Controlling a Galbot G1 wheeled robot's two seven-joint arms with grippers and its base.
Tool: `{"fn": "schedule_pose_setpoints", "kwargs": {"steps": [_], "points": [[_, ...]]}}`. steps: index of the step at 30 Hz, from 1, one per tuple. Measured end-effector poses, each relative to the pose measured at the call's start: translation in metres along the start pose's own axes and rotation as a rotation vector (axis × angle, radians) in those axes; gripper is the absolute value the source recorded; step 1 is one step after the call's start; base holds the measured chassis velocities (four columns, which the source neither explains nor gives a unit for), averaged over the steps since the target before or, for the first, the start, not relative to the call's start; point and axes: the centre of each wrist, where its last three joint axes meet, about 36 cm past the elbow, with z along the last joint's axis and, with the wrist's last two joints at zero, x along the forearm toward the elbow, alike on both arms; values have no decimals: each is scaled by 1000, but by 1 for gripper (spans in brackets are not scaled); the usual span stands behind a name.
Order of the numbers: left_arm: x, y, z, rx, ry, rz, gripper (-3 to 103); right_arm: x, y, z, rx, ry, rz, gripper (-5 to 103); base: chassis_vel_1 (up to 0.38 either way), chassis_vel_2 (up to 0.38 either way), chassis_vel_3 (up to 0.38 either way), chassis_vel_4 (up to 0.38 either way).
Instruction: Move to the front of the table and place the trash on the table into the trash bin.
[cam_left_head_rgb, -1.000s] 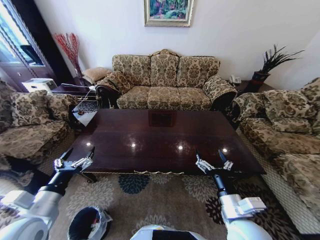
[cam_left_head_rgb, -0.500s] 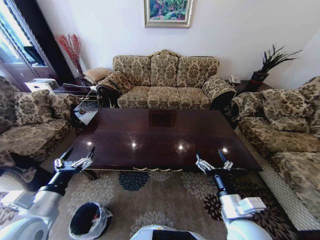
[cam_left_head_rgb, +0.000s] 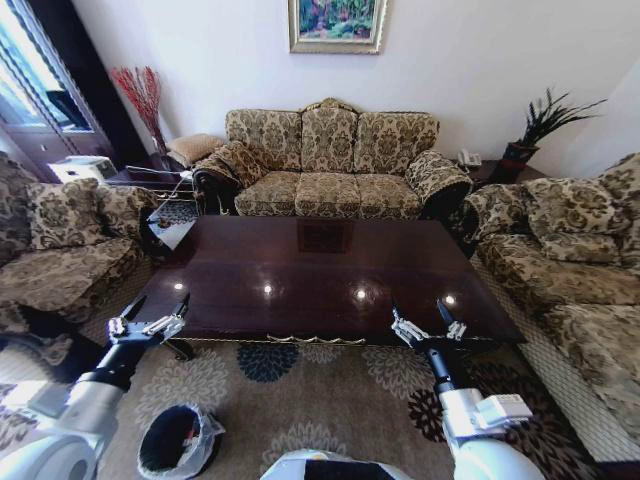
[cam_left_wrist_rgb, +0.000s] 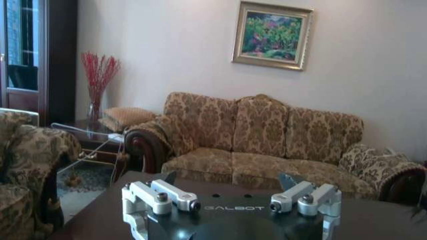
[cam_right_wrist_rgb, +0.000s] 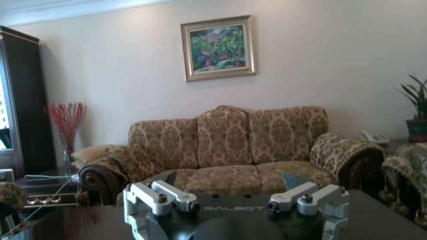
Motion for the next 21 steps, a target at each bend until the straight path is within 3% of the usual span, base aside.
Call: {"fn": "schedule_pose_setpoints", "kwargs": {"steps": [21], "points": [[0, 0, 0, 0, 0, 0, 100, 0, 0, 0, 0, 0, 0, 100, 0, 0, 0, 0]]}}
